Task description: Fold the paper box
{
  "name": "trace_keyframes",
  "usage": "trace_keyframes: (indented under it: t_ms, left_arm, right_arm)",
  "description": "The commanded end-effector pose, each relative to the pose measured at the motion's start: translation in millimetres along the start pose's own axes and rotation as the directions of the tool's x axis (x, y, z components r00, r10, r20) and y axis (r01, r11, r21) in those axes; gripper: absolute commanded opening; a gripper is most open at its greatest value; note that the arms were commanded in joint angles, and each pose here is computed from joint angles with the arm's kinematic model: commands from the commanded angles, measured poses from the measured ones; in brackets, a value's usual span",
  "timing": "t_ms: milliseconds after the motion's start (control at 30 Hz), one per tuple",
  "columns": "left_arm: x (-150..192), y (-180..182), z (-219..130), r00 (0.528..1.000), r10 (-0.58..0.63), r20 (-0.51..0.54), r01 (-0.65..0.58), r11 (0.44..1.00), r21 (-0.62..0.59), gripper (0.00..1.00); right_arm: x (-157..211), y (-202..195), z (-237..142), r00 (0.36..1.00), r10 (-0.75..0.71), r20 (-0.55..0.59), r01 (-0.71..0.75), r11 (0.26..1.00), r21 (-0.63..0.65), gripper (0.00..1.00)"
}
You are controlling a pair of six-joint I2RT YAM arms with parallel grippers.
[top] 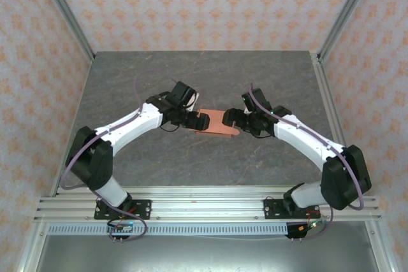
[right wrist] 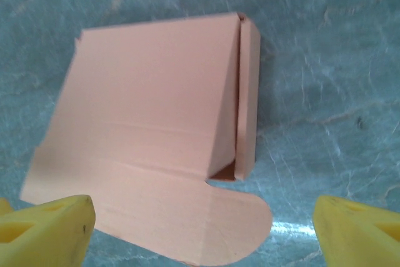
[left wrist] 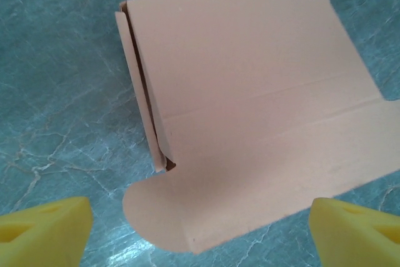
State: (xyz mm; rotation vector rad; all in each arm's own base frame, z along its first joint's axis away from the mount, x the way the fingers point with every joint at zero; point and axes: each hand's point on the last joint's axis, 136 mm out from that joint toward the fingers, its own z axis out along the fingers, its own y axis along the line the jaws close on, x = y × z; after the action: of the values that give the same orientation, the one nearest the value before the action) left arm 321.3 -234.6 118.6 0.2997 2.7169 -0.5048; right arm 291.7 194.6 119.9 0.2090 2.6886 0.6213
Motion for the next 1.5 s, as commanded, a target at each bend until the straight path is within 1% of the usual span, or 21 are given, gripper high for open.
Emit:
trace_keyframes:
  t_ms: [0, 200, 333, 400, 533, 567, 667, 767, 867, 1033, 1233, 1467]
  left_arm:
    - [-3, -5, 5, 1.0, 0.003, -0.008, -0.002, 0.999, 0.036, 0.9]
    - [-1, -12, 14, 1.0, -0.016, -0.026, 0.018, 0.996, 0.087, 0.91]
    - [3, -13, 15, 0.999, -0.018, -0.038, 0.022, 0.995, 0.098, 0.9]
    - [4, -12, 15, 0.999, -0.018, -0.039, 0.022, 0.995, 0.093, 0.9]
    - [7, -6, 16, 0.999, -0.015, -0.047, 0.018, 0.998, 0.064, 0.9]
    - [8, -6, 16, 0.999, -0.015, -0.048, 0.018, 0.998, 0.063, 0.9]
    - [10, -5, 13, 0.999, -0.012, -0.049, 0.015, 0.998, 0.059, 0.88]
    - [12, -4, 11, 0.999, -0.013, -0.048, 0.015, 0.998, 0.053, 0.85]
    - [15, -3, 13, 0.998, -0.017, -0.058, 0.02, 0.998, 0.054, 0.82]
    - [19, -4, 17, 0.997, -0.027, -0.07, 0.032, 0.997, 0.069, 0.8]
    - [20, -8, 20, 0.996, -0.04, -0.078, 0.047, 0.994, 0.094, 0.79]
    - [22, -9, 24, 0.995, -0.05, -0.091, 0.059, 0.993, 0.104, 0.79]
  right_arm:
    - [5, 7, 9, 0.999, 0.026, -0.027, -0.028, 0.998, -0.049, 0.9]
    - [12, 14, 18, 0.998, 0.003, -0.062, -0.007, 0.998, -0.066, 0.9]
    - [14, 15, 20, 0.997, -0.037, -0.07, 0.034, 0.999, -0.038, 0.89]
    - [12, 11, 19, 0.996, -0.059, -0.063, 0.059, 0.998, 0.009, 0.89]
    - [2, -10, 7, 0.995, -0.094, -0.022, 0.097, 0.983, 0.159, 0.91]
    - [1, -12, 3, 0.995, -0.101, -0.013, 0.102, 0.979, 0.177, 0.91]
    - [0, -4, -5, 0.994, -0.112, -0.004, 0.111, 0.982, 0.153, 0.91]
    - [3, 8, -7, 0.993, -0.119, -0.009, 0.119, 0.987, 0.112, 0.89]
    - [7, 19, -3, 0.994, -0.109, -0.02, 0.11, 0.992, 0.065, 0.87]
    - [13, 24, 7, 0.994, -0.1, -0.049, 0.102, 0.994, 0.04, 0.84]
    - [18, 27, 16, 0.993, -0.092, -0.073, 0.093, 0.996, 0.015, 0.83]
    - [24, 20, 23, 0.992, -0.08, -0.096, 0.085, 0.996, 0.04, 0.85]
